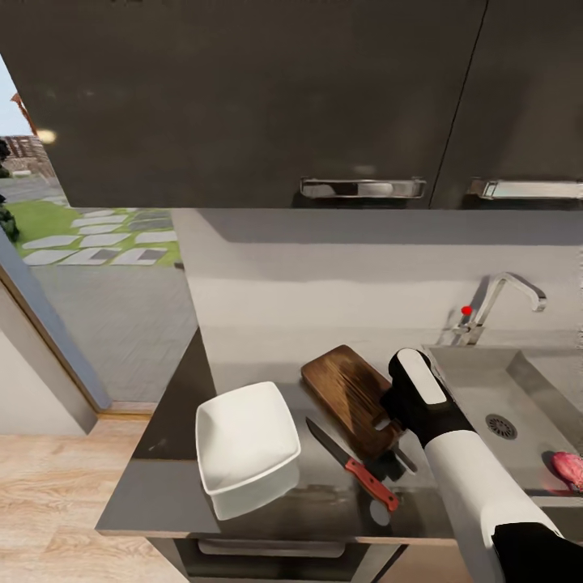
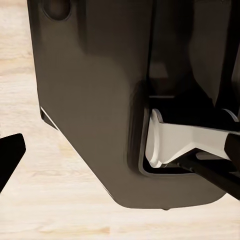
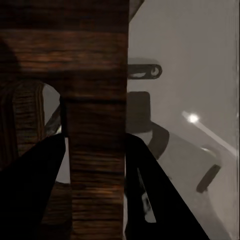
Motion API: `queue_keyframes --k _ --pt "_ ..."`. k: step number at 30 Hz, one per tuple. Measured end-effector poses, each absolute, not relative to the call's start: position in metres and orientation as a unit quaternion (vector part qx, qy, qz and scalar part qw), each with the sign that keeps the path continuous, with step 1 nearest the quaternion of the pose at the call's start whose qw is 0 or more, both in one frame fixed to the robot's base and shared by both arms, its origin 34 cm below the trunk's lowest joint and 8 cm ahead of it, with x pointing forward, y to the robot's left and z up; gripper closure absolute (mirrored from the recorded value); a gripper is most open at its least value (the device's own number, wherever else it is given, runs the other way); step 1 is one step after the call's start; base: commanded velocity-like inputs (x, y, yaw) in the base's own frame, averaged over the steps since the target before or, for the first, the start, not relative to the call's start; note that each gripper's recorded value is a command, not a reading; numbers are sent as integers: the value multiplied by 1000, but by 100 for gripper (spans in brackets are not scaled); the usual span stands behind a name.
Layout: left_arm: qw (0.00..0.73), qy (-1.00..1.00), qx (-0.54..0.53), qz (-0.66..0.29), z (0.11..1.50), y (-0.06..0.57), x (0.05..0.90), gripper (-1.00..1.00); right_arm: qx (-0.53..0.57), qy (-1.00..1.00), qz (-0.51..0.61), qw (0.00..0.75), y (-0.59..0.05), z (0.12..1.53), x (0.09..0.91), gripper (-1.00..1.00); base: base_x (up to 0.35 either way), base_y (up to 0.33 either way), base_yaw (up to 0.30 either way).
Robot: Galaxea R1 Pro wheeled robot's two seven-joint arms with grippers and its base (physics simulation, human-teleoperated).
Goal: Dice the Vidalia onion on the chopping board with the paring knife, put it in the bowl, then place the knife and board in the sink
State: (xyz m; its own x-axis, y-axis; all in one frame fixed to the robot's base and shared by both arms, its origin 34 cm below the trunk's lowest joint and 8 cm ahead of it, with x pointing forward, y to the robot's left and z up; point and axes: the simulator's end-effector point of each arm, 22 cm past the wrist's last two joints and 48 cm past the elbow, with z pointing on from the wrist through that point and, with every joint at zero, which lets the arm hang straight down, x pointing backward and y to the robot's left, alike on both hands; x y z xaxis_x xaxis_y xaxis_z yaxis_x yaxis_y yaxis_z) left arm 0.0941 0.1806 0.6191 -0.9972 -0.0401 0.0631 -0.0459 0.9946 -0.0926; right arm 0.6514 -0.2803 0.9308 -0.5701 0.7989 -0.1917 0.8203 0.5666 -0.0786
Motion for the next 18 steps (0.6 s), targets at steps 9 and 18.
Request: queue_keyframes --k 9,18 --pt "24 -998 21 47 619 181 99 -100 459 882 -74 77 -280 941 654 100 0 0 -97" --pt "22 -998 21 47 619 181 101 -100 457 883 -74 81 -280 944 655 100 0 0 -4"
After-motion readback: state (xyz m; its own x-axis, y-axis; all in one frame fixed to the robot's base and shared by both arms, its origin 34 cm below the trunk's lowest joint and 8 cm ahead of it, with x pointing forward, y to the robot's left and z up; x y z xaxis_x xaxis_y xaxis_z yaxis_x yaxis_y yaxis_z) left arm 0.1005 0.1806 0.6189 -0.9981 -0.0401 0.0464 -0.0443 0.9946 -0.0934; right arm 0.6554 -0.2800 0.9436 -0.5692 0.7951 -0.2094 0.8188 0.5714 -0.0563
